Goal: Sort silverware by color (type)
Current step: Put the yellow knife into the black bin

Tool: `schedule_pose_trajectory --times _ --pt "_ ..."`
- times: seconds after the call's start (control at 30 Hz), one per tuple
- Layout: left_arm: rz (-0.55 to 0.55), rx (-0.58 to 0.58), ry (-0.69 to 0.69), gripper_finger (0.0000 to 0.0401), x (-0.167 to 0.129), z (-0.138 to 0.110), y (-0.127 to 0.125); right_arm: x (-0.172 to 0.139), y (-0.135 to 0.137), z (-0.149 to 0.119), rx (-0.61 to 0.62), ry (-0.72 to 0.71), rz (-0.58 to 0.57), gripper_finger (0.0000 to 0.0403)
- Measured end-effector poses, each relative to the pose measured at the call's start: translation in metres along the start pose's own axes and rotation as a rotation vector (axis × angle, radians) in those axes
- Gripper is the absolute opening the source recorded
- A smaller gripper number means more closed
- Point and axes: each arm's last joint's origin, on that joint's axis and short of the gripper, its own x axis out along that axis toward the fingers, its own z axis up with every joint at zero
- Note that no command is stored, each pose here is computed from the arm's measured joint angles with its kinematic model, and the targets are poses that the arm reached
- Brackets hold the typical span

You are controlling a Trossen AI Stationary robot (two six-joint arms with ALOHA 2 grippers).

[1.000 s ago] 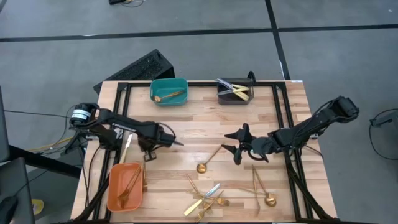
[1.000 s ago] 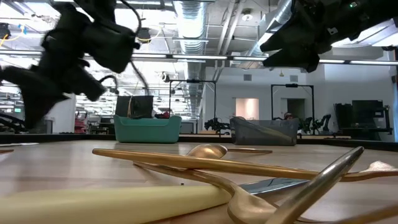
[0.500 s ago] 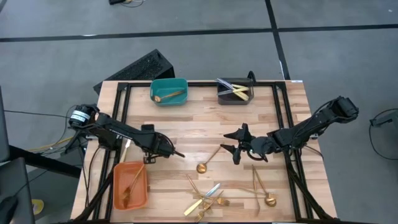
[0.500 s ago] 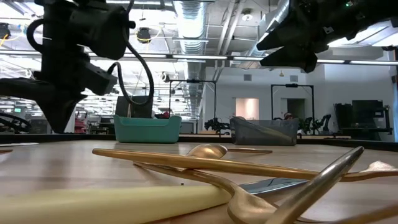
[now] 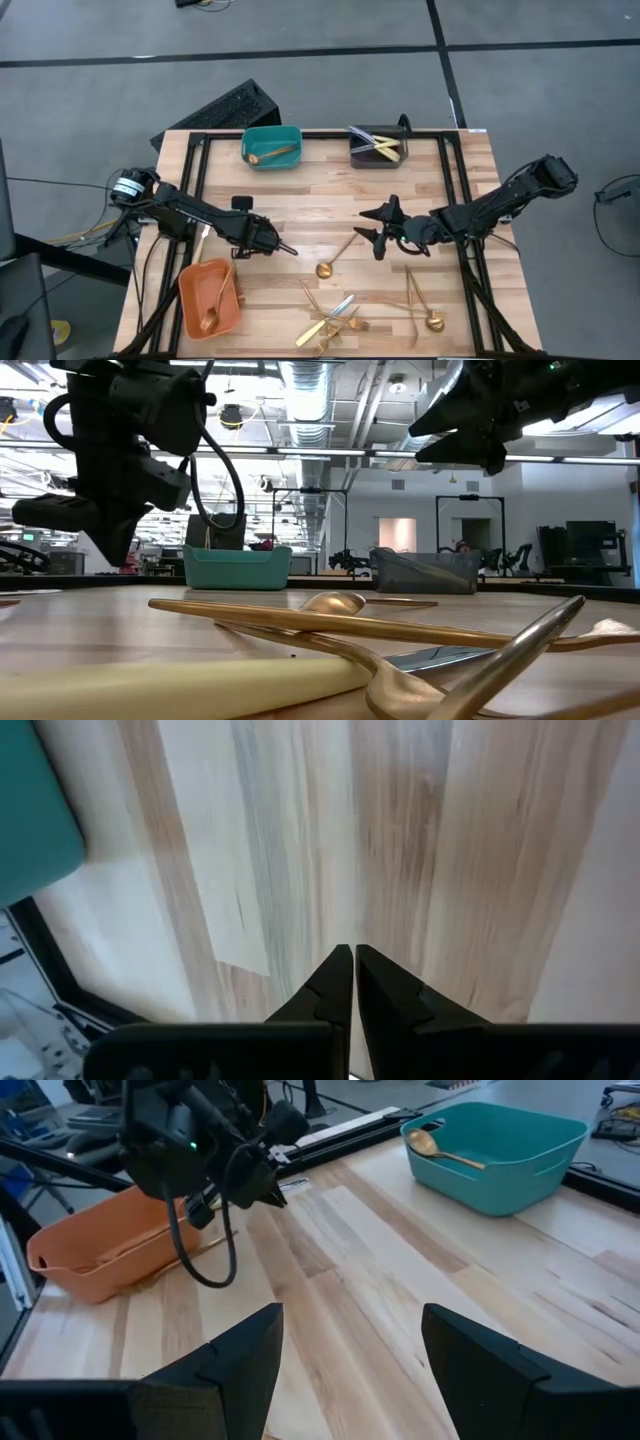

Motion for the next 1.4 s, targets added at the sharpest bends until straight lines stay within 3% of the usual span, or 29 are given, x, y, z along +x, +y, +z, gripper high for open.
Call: schedule_pose_trajectory --times 0.37,0.53,0.67,0.83,1.0,1.17,1.4 --pt "0.095 -0.009 -0.041 0.0006 -0.002 0.0 0.004 0.0 0.0 0.0 0.01 -0.003 0.003 0.0264" --pt "0.1 -0.067 -0.153 0.0006 -0.019 -0.007 0.015 0.0 0.0 0.0 0.01 -0.003 0.004 0.0264" --pt "0.038 -0.162 -0.326 0.0006 -0.036 -0.023 0.028 -0.001 0.001 0.0 0.008 -0.001 0.011 0.0264" --pt "-0.143 -0.263 -0.532 0.0006 -0.034 -0.043 0.03 0.0 0.003 -0.002 0.007 0.001 0.014 0.0264" --pt "-0.252 -0.415 -0.481 0.0006 -0.022 -0.058 0.027 0.001 0.003 0.0 0.017 -0.012 0.019 0.0264" --pt "-0.356 -0.441 -0.43 0.0011 -0.035 -0.058 0.03 0.002 0.003 0.005 0.039 -0.052 0.026 0.0264" --pt "-0.317 -0.451 -0.509 0.0014 -0.071 -0.037 0.045 0.008 -0.005 0.012 -0.028 -0.091 -0.008 0.0264"
